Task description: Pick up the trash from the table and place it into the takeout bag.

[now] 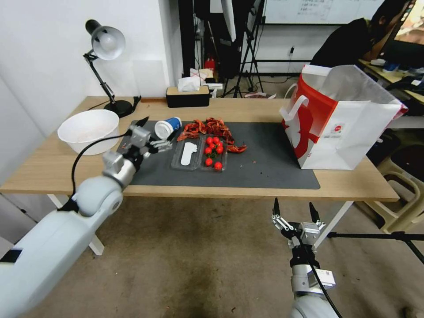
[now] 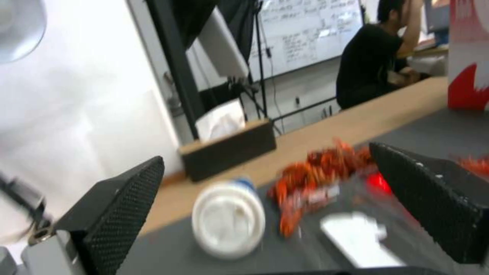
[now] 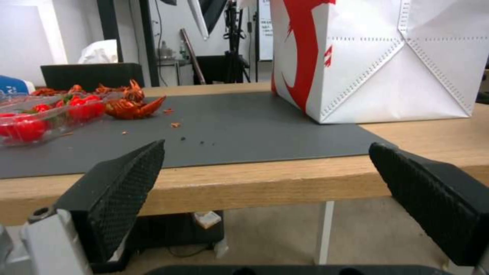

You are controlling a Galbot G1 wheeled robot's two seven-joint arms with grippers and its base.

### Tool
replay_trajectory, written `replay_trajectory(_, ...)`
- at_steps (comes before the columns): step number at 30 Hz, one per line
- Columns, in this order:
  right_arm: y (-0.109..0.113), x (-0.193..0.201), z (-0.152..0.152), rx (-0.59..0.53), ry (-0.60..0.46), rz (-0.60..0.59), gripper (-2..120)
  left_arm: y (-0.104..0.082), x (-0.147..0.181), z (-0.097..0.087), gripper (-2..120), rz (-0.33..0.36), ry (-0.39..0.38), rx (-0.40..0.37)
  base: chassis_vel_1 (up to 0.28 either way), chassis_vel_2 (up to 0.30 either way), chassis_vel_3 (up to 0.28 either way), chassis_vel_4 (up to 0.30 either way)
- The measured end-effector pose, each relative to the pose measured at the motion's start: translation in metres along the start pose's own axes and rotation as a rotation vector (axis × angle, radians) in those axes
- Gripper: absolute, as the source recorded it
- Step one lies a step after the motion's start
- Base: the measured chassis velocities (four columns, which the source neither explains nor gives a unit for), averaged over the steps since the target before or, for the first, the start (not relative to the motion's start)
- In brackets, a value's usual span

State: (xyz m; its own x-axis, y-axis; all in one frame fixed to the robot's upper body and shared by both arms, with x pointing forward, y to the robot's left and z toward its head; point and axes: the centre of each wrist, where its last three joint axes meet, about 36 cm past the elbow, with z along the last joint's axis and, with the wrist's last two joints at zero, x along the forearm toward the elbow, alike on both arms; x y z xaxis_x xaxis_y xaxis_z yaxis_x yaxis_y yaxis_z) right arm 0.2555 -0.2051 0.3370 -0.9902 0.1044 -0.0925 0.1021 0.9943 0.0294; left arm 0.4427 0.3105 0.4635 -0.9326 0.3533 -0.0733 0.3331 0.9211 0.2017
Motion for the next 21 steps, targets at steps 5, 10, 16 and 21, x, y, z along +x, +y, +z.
replay_trajectory(5, -0.001, -0.001, 0.002, 0.006, 0.001, -0.002, 100, -0.007, 0.032, 0.015, 100, -0.044, 0.028, 0.021, 0.0, 0.0, 0.0, 0.0)
replay_trajectory(10, -0.001, -0.001, 0.003, 0.006, 0.004, -0.005, 100, -0.014, 0.054, 0.023, 100, -0.092, 0.035, 0.029, 0.0, 0.0, 0.0, 0.0)
replay_trajectory(16, 0.0, -0.002, 0.003, 0.004, 0.002, -0.01, 100, -0.022, 0.073, 0.031, 100, -0.144, 0.046, 0.036, 0.0, 0.0, 0.0, 0.0)
replay_trajectory(21, 0.0, -0.004, 0.002, 0.004, -0.001, -0.01, 100, -0.031, 0.091, 0.043, 100, -0.182, 0.071, 0.054, 0.0, 0.0, 0.0, 0.0)
